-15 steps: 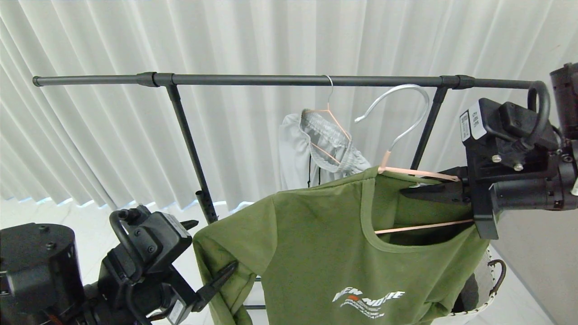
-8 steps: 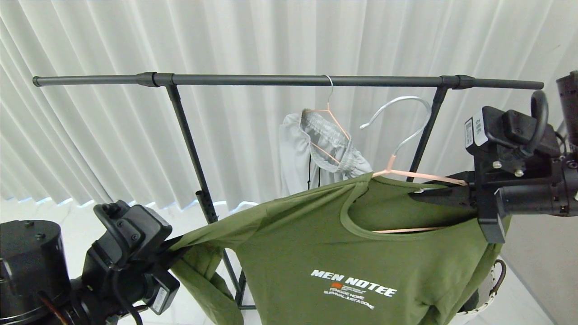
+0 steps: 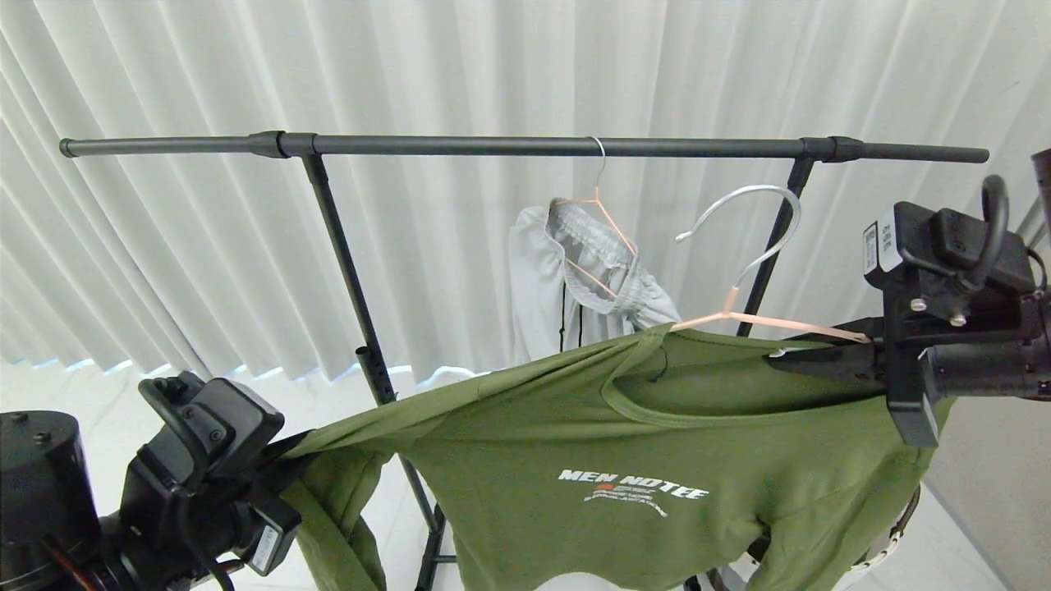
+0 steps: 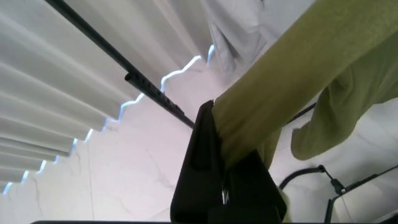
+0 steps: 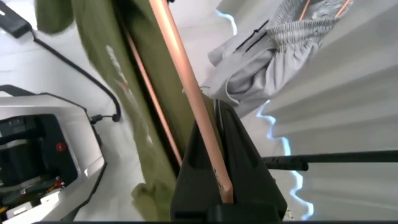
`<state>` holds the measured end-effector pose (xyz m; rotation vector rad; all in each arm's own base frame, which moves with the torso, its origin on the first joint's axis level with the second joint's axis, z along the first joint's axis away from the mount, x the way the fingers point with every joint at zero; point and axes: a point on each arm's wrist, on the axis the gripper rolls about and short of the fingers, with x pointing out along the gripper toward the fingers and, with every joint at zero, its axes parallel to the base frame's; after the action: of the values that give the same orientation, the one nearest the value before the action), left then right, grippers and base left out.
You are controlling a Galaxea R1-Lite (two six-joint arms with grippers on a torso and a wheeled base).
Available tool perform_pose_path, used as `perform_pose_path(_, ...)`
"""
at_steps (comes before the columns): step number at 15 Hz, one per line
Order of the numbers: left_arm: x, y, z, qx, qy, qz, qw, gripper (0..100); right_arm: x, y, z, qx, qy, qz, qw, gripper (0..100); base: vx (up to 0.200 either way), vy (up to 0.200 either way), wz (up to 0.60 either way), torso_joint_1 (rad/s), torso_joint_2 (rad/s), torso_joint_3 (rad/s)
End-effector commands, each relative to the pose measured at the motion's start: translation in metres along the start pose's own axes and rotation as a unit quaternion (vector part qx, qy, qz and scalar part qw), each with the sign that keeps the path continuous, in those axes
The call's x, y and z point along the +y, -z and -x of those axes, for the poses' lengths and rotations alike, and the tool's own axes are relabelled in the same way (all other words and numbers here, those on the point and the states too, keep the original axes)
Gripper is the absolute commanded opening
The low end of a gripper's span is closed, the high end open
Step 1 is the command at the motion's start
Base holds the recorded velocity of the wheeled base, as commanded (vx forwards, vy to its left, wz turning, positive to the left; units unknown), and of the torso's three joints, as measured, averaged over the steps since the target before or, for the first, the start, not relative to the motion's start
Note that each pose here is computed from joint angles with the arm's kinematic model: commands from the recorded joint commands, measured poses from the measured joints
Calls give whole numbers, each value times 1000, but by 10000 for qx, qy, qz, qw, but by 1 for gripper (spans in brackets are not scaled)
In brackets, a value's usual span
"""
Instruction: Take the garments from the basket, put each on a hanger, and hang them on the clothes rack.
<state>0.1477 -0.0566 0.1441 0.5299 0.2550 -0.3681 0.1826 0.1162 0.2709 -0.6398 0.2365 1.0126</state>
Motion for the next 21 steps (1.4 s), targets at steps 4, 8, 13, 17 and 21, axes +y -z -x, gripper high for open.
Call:
perform_pose_path(4, -2, -4, 3, -160, 58, -17, 9999, 100, -1, 0, 0, 82, 128, -32, 9999, 0, 0, 0, 0, 0, 0, 0)
perform_pose_path(8, -2, -4, 7, -218, 37, -13, 9998, 100, -4, 2, 2, 307, 458, -264, 9981, 0, 0, 0, 0, 0, 0, 0)
perform_pose_path(13, -2, -16, 22, -727, 82, 36, 9973, 100, -4, 9, 17, 744, 936, -1016, 9876, 0, 0, 0, 0, 0, 0, 0)
perform_pose_path(17, -3, -13, 20, -632, 65, 107, 9979, 100, 3, 26, 48, 1584, 1409, -1350, 9679, 0, 0, 0, 0, 0, 0, 0)
perform_pose_path(21, -4, -9, 15, -467, 90, 45, 9989, 100, 12, 44, 86, 2271, 1944, -1838, 9364, 0, 0, 0, 0, 0, 0, 0)
